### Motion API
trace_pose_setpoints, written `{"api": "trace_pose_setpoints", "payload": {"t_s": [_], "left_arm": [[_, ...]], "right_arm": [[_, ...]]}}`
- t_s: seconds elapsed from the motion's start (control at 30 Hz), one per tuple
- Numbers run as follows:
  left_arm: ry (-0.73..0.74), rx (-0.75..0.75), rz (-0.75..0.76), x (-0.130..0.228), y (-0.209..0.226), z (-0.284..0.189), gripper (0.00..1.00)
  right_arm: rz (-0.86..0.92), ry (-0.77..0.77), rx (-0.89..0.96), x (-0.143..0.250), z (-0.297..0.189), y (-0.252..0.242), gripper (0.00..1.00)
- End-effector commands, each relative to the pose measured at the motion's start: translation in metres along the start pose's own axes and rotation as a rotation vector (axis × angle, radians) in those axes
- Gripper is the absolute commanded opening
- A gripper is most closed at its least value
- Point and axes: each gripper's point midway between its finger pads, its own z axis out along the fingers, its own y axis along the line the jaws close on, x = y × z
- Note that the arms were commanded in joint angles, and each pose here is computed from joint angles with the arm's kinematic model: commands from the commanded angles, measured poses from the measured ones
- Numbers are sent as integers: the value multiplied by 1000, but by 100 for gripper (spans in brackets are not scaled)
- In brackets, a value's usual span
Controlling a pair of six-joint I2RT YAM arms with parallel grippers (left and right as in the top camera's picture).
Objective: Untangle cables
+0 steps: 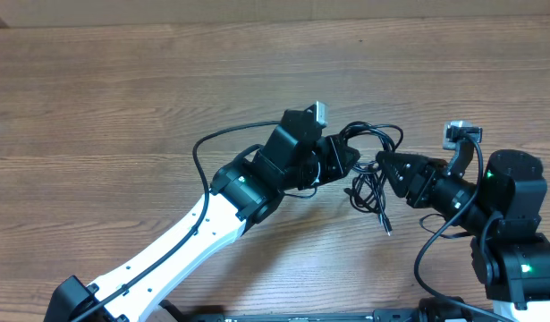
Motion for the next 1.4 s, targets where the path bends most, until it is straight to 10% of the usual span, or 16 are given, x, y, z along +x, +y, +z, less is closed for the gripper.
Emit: {"api": "trace_pose_setpoints", "payload": {"t_s": [0.0,1.03,1.37], "left_arm": [[-2,16,204,0,-9,0,4],[101,85,629,23,-28,-27,4],[90,99,629,21,-32,-27,4]], "right_arm": [[-42,-27,-14,-8,-6,8,52],[-744,69,-146,21,-5,20,50],[-713,108,-168,28,-2,18,10]]}}
